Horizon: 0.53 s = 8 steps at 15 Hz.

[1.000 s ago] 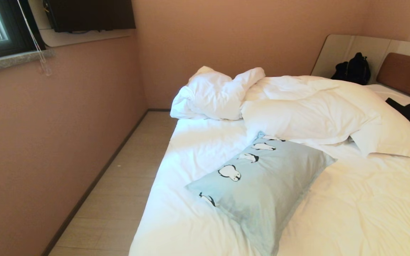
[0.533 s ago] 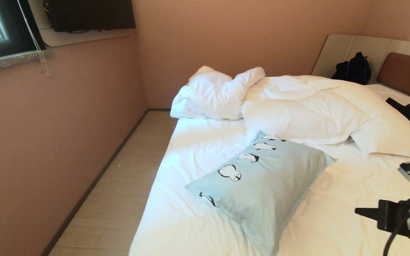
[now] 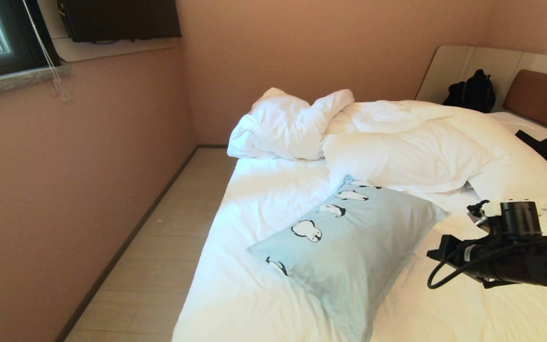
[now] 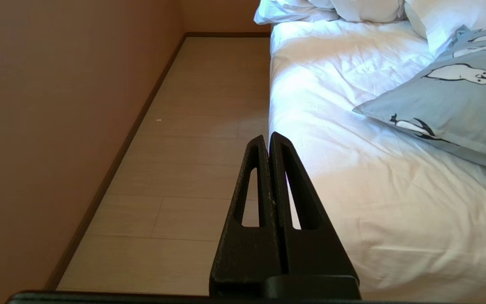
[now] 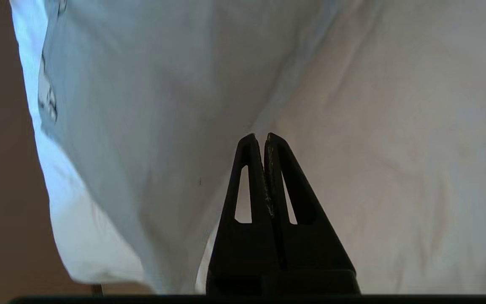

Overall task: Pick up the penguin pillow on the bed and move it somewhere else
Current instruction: Pick up the pillow

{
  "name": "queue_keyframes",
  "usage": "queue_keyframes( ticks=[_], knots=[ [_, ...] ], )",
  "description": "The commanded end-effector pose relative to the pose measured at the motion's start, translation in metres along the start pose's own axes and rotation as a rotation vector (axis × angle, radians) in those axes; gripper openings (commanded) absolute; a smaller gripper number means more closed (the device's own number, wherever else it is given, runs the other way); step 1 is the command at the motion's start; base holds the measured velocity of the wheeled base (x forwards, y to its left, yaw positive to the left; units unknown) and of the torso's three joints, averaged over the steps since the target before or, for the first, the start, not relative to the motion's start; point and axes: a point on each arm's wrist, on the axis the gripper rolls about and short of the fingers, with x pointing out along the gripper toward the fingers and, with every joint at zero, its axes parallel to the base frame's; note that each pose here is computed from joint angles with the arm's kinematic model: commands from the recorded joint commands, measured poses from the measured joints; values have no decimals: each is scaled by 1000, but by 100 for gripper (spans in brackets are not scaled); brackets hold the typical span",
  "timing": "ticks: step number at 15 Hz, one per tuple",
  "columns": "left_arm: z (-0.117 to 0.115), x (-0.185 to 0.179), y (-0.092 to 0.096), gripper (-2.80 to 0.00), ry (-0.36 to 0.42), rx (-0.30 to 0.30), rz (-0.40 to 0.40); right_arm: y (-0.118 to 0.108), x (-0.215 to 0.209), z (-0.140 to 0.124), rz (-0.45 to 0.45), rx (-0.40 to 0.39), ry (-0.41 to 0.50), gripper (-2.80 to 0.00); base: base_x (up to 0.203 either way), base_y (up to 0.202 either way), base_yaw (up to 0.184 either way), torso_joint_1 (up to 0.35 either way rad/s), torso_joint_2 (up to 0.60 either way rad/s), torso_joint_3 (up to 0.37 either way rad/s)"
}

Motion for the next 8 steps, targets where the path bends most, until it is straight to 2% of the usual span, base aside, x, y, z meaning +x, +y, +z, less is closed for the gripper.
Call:
queue_keyframes(
  ticks=[1,5,8],
  knots=[
    [0,0,0,-280,1,-1,0,-11,36,10,17,-1,-62,-280,0,0,0,0,0,0],
    [0,0,0,-280,1,-1,-1,-19,61,22,68,5,-52,-280,0,0,0,0,0,0],
    [0,0,0,-280,1,-1,1,-31,75,23,57,17,-36,-280,0,0,0,0,0,0]
  ],
)
